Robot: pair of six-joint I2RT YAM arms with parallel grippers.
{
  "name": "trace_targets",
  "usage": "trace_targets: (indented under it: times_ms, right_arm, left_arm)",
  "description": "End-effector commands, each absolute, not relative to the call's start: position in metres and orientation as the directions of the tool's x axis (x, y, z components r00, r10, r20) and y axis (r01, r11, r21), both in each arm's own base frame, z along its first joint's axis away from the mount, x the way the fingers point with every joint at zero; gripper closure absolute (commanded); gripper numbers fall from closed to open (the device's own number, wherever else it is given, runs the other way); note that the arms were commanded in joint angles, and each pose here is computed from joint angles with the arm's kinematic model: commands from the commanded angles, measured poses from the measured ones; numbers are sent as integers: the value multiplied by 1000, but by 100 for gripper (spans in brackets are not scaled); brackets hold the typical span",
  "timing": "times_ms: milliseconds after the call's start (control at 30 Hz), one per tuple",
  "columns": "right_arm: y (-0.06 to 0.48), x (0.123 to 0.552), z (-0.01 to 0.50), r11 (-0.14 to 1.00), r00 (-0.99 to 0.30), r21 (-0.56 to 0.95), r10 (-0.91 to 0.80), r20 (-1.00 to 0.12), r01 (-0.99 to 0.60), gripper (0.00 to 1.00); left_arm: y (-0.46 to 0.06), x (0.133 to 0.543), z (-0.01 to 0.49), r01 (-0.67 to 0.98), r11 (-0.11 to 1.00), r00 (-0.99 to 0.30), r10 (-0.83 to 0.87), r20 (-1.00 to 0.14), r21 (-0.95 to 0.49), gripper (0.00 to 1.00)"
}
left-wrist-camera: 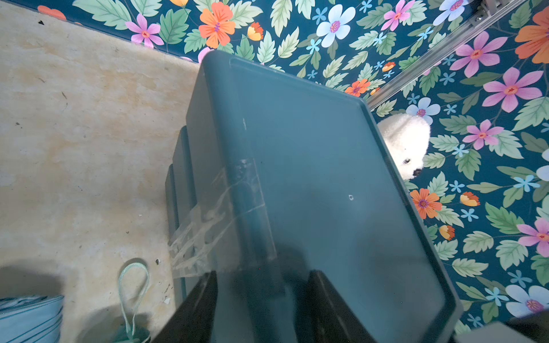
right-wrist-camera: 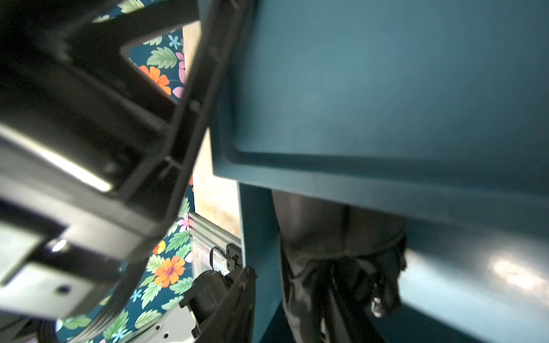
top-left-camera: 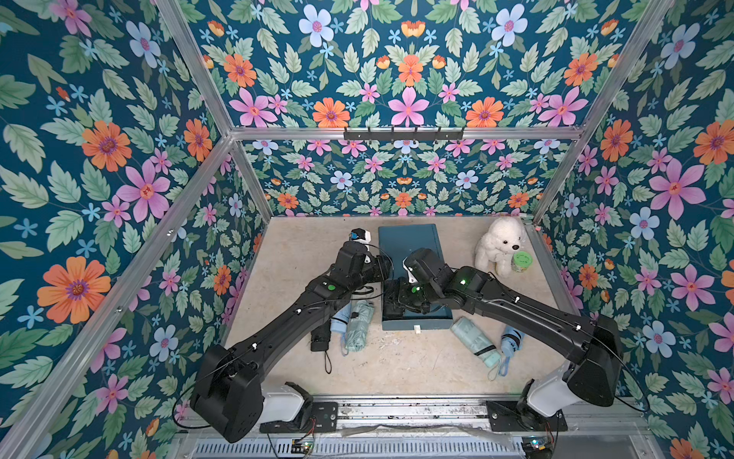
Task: Place the umbrella in the drawer by color
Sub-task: Place the umbrella in the drawer.
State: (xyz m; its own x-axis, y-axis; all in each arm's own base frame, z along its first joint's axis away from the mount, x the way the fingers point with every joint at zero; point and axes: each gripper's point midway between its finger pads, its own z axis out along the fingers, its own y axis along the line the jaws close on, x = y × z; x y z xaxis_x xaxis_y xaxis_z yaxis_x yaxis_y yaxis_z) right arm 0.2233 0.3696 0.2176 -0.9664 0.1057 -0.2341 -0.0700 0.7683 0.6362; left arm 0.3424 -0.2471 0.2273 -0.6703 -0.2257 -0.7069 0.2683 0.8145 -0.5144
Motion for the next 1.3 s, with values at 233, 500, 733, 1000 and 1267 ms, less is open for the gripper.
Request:
trace_targets:
  times_ms: [233,500,733,1000,1267]
  right_arm:
    - [330,221,251,823,-916,554,115,-384,-129,46]
    - [316,202,258,870,-877,451,47,-478,-200,46]
    - [334,190,232,908,-879,328,-85,-468,-263,50]
    - [341,170,221,896,-889,309,-170,-426,-319,54]
    - [340,155,228,872,-889,339,-200,-411,-353,58]
  left_arm:
    - [-236,329,228,233,844,-713,-189,-675,-482,39]
    - [-230,333,261,243,855,-677,-189,-711,-458,33]
    - [-238,333,233,228,847,-723,-183,-666,-480,35]
    - [-238,337,215,205,864,-740,-171,-650,-460,36]
    - [-238,341,205,194,872,-751,-164,-640,-450,37]
